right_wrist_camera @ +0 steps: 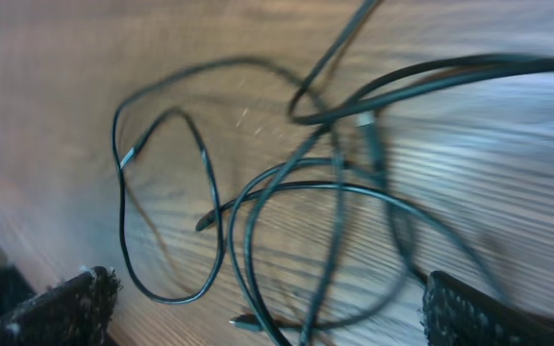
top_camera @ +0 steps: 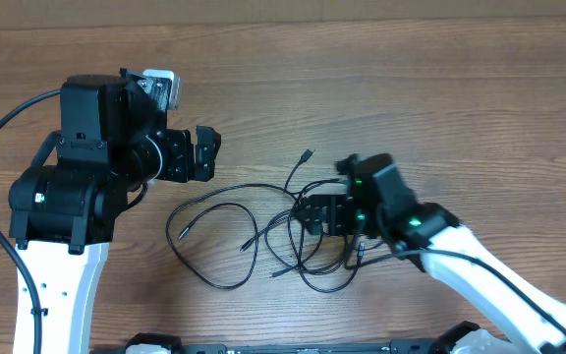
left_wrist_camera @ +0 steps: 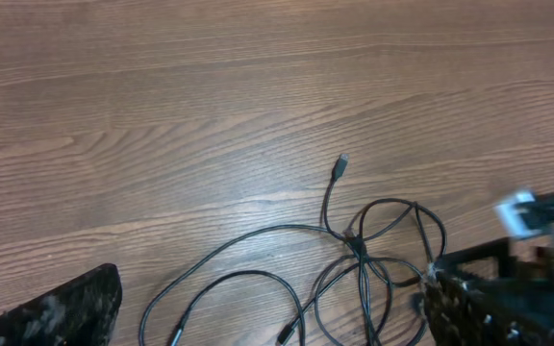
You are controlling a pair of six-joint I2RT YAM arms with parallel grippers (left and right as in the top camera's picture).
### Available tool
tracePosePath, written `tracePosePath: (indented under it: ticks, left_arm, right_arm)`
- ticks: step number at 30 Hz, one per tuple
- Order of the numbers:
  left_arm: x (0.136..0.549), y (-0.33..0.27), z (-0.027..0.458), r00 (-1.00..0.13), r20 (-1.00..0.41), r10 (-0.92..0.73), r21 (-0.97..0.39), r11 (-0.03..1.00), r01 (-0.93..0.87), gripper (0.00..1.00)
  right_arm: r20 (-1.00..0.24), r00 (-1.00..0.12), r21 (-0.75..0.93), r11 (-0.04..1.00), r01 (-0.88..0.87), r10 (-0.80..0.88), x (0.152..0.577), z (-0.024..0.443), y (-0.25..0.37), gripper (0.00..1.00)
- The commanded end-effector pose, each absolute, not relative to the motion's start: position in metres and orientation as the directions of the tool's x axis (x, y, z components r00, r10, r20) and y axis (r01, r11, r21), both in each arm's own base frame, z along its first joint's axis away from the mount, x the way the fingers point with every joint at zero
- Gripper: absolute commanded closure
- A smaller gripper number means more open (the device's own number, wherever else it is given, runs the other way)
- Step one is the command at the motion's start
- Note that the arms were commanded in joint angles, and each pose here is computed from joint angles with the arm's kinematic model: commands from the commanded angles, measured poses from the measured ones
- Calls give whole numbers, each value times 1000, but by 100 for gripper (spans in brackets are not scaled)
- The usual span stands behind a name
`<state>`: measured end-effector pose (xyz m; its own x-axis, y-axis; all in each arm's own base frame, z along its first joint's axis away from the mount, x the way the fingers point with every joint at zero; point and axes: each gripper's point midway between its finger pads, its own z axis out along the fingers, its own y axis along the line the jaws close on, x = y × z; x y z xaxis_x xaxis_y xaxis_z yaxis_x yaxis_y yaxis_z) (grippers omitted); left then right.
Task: Untangle cables
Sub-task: 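Lower the right gripper onto the cable pile and grasp a cable, then pull the grasped cable far to the right with the right gripper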
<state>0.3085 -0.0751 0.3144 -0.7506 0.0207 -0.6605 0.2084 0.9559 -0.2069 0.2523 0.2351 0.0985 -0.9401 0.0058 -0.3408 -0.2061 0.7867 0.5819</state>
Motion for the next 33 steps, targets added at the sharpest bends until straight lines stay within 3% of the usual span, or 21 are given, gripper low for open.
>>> tracePosePath:
  ticks: [1,5,9,12,13,19,24,29,33]
  left_arm:
    - [310,-74,316,-749,-663,13,-206,958,198,0]
    - [310,-74,316,-749,-662,13,-206,958,198,0]
    - [311,-74,316,-750,-661,13,-206,958,198,0]
    - [311,-74,315,-751,-660,13,-206,958,198,0]
    - [311,-74,315,-751,-660,13,-206,958,198,0]
    - [311,-74,315,-751,-660,13,-206,958,198,1]
    - [311,-74,315,-751,-660,13,-206,958,198,0]
    - [311,-74,315,-751,-660,13,-206,958,198,0]
    - [311,-74,315,-751,-660,13,-206,958,198,0]
  right_arm:
    - [-286,-954,627,736,-254,-86,237,82,266,0]
    - [-208,-974,622,756,-205,-93,233,48,279,3]
    - [-126,-986,667,726,-167,-111,226,30,290,59]
    - [-124,-983,717,672,-186,-138,223,36,300,93]
    - [-129,-982,722,666,-189,-140,223,38,301,96]
    - [-161,-978,719,663,-209,-134,226,57,301,96]
    - [-274,-955,616,743,-262,-110,244,103,283,96]
    - [-547,-831,426,822,-379,-99,274,218,252,96]
    - [-786,-617,260,880,-399,-47,293,334,217,96]
